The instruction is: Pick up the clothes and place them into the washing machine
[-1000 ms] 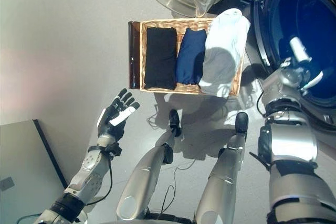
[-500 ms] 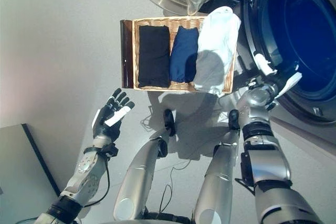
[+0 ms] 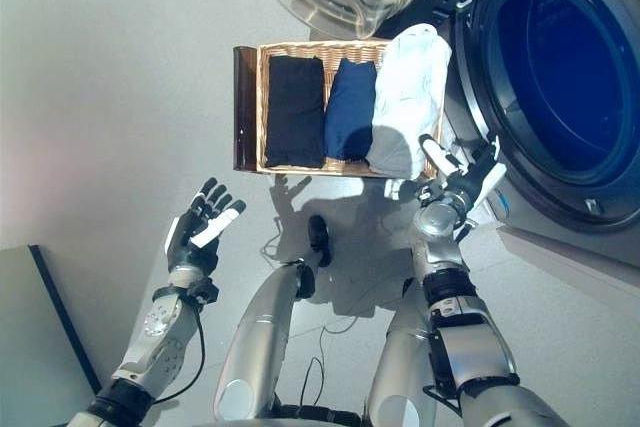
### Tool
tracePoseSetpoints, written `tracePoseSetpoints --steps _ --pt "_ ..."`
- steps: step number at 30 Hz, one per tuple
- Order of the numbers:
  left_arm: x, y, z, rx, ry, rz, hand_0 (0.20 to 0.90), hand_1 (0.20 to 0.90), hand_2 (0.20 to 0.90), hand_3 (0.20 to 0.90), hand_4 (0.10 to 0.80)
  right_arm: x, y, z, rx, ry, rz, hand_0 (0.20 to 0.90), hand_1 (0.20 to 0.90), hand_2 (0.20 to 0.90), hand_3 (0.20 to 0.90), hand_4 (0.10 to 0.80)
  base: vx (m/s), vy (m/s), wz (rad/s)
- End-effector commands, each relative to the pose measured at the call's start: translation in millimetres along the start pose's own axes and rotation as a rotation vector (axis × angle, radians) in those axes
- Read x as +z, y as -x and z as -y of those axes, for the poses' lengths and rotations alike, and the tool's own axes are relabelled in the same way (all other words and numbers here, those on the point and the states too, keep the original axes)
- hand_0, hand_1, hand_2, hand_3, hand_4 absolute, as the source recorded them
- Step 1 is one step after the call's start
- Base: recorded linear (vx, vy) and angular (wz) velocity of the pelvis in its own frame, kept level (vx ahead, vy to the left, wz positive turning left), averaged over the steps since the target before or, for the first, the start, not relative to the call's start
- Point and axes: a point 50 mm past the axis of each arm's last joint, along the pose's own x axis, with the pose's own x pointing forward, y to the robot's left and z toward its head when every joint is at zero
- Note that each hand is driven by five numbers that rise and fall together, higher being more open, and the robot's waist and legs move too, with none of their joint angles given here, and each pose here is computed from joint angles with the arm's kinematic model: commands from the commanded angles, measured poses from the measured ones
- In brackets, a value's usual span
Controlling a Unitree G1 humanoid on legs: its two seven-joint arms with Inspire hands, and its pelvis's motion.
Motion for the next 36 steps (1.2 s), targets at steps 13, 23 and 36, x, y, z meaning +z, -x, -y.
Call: tracePoseSetpoints --steps 13,23,36 --pt "8.1 2.8 -32.9 0.135 -0.133 0.083 0.900 0.900 0.900 0.900 0.800 58.7 16.1 -28.7 0.222 0.358 0.508 0.900 0.900 0.900 0.900 0.800 0.037 -0.027 0.01" --pt "15.9 -6.3 -30.2 0.150 -0.143 0.118 0.900 0.900 0.900 0.900 0.800 103.0 16.1 -66.7 0.304 0.408 0.634 0.900 0.900 0.900 0.900 0.800 0.050 -0.046 0.16" --pt "34.4 -14.6 -6.0 0.076 -0.113 0.204 0.900 0.900 0.900 0.900 0.800 128.5 26.3 -101.3 0.383 0.317 0.623 0.900 0.900 0.900 0.900 0.800 0.034 0.001 0.15"
